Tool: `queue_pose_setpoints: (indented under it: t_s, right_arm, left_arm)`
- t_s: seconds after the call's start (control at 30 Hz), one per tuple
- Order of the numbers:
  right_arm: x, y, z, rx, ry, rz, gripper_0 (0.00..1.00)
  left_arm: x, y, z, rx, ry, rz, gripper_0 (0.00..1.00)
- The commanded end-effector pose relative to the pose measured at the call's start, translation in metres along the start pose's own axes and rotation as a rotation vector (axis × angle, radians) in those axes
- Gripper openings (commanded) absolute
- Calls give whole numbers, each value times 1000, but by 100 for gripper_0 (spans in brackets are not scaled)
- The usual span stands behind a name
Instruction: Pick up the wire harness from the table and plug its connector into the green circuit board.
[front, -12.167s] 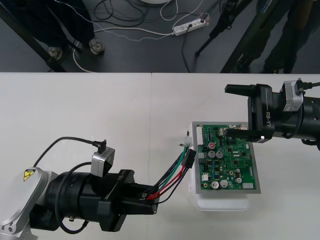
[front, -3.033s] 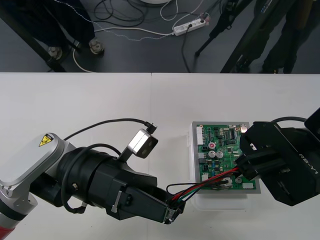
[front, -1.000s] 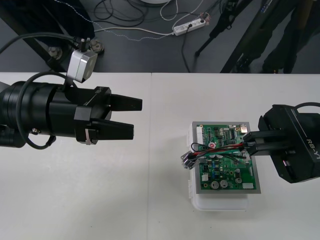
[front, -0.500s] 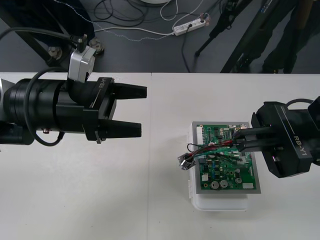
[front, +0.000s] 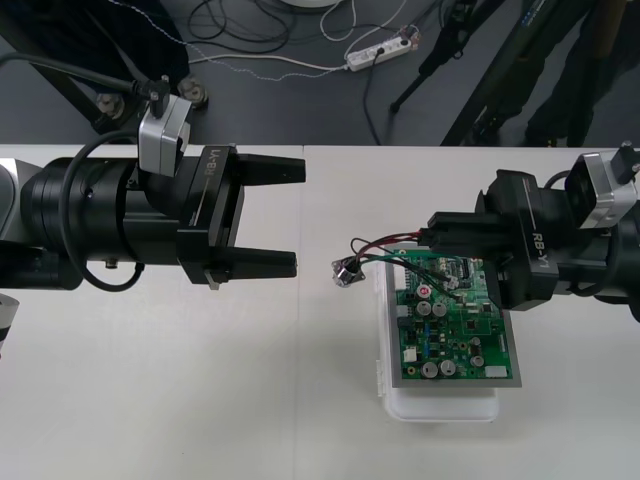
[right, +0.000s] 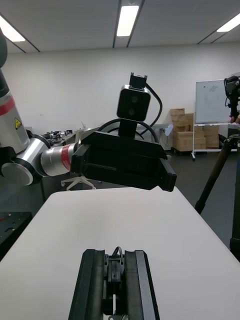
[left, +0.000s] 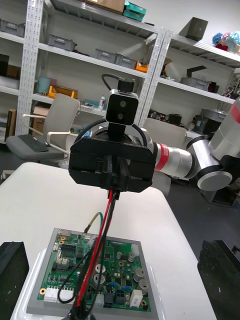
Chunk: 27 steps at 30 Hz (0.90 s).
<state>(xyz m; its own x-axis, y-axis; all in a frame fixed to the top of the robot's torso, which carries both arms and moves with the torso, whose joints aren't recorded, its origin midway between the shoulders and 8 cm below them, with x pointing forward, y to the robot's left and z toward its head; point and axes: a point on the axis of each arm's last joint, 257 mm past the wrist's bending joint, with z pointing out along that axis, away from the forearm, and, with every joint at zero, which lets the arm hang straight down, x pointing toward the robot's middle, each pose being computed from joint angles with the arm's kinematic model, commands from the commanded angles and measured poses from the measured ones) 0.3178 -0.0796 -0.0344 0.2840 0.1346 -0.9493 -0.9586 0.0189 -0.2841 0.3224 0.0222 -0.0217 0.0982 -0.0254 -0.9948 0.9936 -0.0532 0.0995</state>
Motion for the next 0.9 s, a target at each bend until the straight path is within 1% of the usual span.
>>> queue_pose_setpoints:
  t_s: [0.03, 0.2, 0.37, 0.57, 0.9]
  right_arm:
    - [-21, -13, 14, 23, -27, -56, 0]
    - [-25, -18, 22, 50, -21, -76, 0]
    - [-27, -19, 27, 59, -17, -75, 0]
    - [-31, -20, 35, 73, 5, -100, 0]
    - [-35, -16, 51, 72, -13, -112, 0]
  left_arm:
    - [-22, 0, 4, 0, -16, 210, 100]
    - [-19, 0, 6, -7, -23, 222, 100]
    - [-12, 6, 5, -24, -9, 286, 100]
    - [-8, 11, 4, -35, -16, 276, 100]
    - [0, 21, 8, -53, -41, 255, 100]
